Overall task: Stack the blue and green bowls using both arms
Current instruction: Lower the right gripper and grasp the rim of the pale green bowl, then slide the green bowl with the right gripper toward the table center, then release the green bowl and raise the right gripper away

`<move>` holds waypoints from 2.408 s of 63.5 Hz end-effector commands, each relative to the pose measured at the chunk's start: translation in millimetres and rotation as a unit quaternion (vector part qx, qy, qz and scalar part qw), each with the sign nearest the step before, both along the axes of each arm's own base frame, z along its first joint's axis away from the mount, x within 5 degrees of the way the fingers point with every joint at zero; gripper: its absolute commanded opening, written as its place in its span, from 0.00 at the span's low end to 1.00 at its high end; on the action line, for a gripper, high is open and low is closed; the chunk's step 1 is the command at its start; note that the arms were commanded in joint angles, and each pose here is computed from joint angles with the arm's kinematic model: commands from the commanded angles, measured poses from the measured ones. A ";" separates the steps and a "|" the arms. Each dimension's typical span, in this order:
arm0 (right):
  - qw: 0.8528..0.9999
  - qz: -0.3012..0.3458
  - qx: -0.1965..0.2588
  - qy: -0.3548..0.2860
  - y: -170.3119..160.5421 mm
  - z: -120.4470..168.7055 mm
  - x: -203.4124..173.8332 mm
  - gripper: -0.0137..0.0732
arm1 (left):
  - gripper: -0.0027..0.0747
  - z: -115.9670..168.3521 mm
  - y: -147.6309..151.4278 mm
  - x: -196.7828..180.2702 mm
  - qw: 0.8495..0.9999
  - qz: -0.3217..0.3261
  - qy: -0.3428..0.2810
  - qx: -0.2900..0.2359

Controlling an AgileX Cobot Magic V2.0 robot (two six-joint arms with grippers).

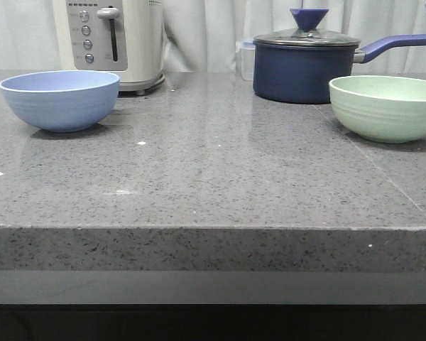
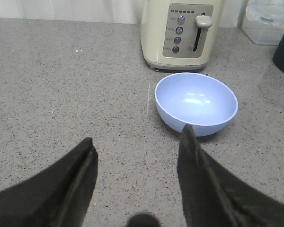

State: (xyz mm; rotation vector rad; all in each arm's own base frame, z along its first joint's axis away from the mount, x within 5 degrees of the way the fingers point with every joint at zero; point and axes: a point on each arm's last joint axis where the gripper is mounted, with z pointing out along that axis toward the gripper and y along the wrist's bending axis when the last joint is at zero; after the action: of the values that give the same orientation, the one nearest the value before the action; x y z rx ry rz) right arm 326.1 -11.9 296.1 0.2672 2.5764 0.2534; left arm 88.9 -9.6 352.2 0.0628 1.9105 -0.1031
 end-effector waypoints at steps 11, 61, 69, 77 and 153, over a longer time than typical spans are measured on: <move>0.997 0.000 0.043 -0.061 3.5 7.9 17.4 0.48 | 0.53 16.3 0.1 1.7 0.999 0.002 -0.047 -0.005; 0.980 0.147 0.016 -0.131 83.0 62.3 26.8 0.09 | 0.53 16.3 0.1 1.7 0.999 0.002 -0.047 -0.005; 0.975 0.188 0.006 -0.119 120.0 63.5 36.0 0.09 | 0.53 16.3 0.1 1.7 0.999 0.002 -0.047 -0.005; 0.972 0.209 -0.007 -0.106 148.5 58.0 44.8 0.09 | 0.53 16.3 0.1 1.7 0.999 0.002 -0.047 -0.005; 0.968 0.212 -0.032 -0.128 134.2 83.6 9.7 0.56 | 0.53 16.3 0.1 1.7 0.999 0.002 -0.047 -0.005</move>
State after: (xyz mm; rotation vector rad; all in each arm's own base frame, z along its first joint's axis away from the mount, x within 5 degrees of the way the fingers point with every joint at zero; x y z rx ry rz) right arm 353.0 140.6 347.8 -0.3548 2.4753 0.3635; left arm 88.9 -9.5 352.2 0.0633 1.9106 -0.1014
